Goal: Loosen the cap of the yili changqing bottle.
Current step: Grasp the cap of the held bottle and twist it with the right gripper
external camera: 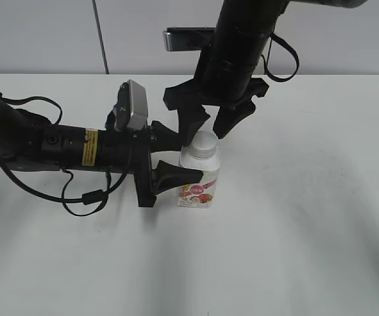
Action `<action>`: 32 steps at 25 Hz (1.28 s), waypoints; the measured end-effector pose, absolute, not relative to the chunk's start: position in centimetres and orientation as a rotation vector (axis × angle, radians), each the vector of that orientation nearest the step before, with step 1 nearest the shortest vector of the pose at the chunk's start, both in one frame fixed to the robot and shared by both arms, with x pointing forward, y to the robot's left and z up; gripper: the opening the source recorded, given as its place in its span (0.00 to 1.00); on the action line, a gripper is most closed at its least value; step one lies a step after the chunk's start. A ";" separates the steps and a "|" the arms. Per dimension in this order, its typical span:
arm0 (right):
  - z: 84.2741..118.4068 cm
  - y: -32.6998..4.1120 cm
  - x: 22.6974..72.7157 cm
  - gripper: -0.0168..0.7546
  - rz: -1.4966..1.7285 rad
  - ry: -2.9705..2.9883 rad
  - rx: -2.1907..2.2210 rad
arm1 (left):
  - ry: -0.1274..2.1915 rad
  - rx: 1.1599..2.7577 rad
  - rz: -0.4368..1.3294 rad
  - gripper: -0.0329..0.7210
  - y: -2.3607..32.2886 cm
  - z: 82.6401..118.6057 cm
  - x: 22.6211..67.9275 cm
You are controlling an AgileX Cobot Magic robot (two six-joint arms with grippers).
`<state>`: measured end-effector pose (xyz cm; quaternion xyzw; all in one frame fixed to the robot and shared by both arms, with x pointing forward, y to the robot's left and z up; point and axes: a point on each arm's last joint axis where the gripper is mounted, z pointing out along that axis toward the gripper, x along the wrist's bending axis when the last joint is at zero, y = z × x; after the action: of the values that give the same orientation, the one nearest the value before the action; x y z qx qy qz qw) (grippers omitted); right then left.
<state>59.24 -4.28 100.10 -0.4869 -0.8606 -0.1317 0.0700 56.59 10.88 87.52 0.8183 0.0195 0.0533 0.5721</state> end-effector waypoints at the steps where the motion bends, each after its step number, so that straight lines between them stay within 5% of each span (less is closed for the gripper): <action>1: 100.1 -4.3 59.2 0.70 -0.394 -2.591 -1.465 | 0.046 1.919 0.125 0.63 10.9 87.5 56.6; 13: 98.7 -4.3 59.2 0.70 -0.300 -2.587 -1.443 | 0.046 1.919 0.125 0.63 10.9 87.5 56.6; 18: 98.7 -4.3 59.2 0.56 -0.302 -2.580 -1.439 | 0.046 1.919 0.125 0.63 10.9 87.5 56.6; 22: 99.0 -4.2 59.3 0.54 -0.309 -2.607 -1.398 | 0.047 1.918 0.125 0.63 10.9 87.5 56.6; 32: 100.5 -3.8 59.9 0.54 -0.413 -2.996 -0.572 | 0.067 1.888 0.139 0.61 10.9 87.9 57.0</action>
<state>59.93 -3.82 100.50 -0.1858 -0.9728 -0.1342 0.0318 56.97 10.86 87.94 0.8090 0.0288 0.0595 0.5841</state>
